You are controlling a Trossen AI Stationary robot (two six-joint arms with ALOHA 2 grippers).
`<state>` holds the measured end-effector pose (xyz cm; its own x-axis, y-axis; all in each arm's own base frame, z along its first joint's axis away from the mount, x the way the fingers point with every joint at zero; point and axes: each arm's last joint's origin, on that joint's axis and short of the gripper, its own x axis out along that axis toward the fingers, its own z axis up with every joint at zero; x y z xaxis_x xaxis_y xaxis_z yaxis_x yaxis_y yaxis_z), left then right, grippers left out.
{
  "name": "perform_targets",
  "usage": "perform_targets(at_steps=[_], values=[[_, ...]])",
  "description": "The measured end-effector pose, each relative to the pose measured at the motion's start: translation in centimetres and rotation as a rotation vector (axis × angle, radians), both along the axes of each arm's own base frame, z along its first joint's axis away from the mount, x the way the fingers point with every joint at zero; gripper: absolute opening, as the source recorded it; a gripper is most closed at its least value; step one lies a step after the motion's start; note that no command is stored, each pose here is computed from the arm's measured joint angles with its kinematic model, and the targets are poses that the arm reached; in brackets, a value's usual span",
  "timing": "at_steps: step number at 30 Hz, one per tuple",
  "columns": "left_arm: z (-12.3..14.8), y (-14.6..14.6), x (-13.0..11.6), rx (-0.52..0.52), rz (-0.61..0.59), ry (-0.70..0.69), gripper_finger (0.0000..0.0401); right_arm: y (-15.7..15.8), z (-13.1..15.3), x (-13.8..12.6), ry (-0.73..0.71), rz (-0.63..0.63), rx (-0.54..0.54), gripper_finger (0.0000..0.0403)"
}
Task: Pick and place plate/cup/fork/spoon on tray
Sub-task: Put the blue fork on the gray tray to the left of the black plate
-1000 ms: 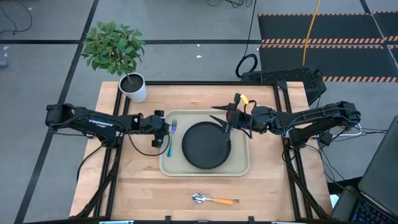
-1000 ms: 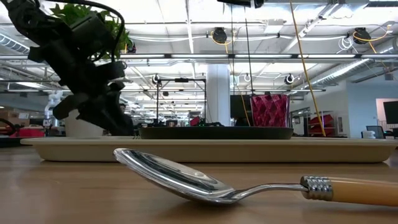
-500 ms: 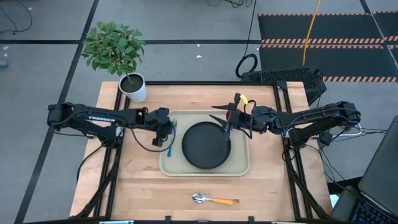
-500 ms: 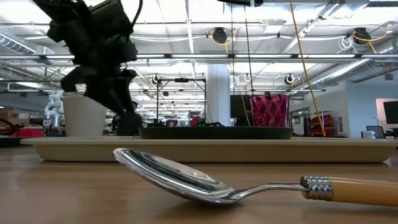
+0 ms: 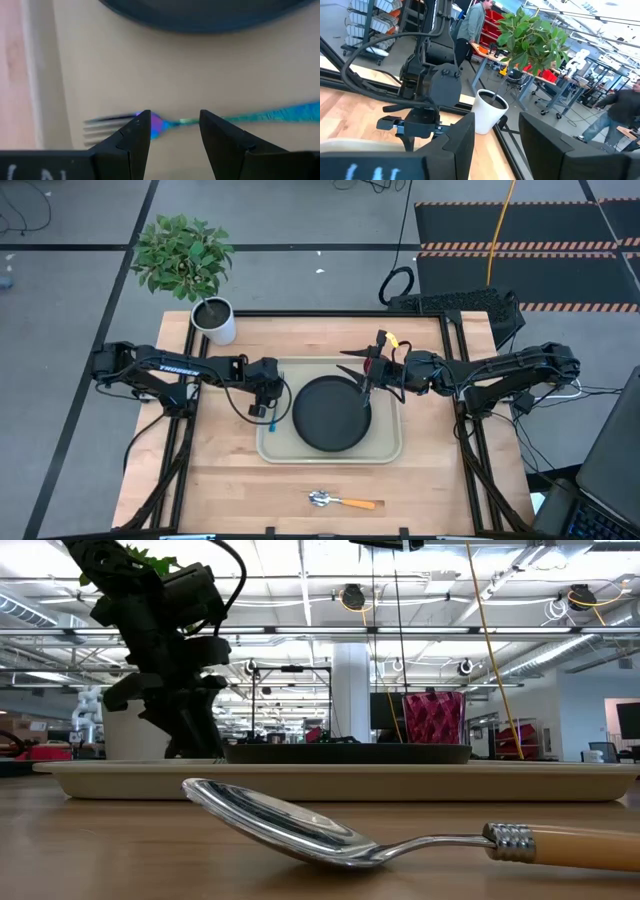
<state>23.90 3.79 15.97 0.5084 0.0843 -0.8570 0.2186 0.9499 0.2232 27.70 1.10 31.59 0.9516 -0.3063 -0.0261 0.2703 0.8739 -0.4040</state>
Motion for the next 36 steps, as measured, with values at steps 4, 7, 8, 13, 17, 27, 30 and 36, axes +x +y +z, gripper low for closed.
perform_targets(at_steps=[4,7,8,13,17,27,30,36], values=[[0.0,0.0,0.0,0.001,-0.003,0.001,0.0172,0.0,0.0,0.0,0.001,0.0,0.0,0.0148],[0.0,0.0,0.0,-0.002,-0.003,-0.001,0.0172,0.0,0.0,0.0,-0.002,0.0,0.0,0.0148],[0.0,0.0,0.0,-0.004,-0.001,-0.002,0.0172,0.0,0.0,0.0,-0.002,0.0,0.0,0.0148],[-0.1,0.0,0.1,-0.009,0.006,-0.002,0.0172,0.0,0.0,0.0,-0.002,0.0,0.0,0.0148],[-0.6,0.0,0.1,-0.012,0.006,0.021,0.0172,0.0,0.0,0.0,-0.002,0.0,0.0,0.0148],[-1.8,0.0,0.5,-0.019,-0.003,0.071,0.0172,0.0,0.0,0.0,-0.002,0.0,0.001,0.0148],[-1.8,0.1,0.5,-0.019,-0.003,0.071,0.0172,0.0,0.0,0.0,-0.002,0.0,0.001,0.0148],[-1.9,0.0,0.4,-0.025,0.004,0.084,0.0172,0.0,0.0,0.0,-0.002,0.0,0.001,0.0148]])
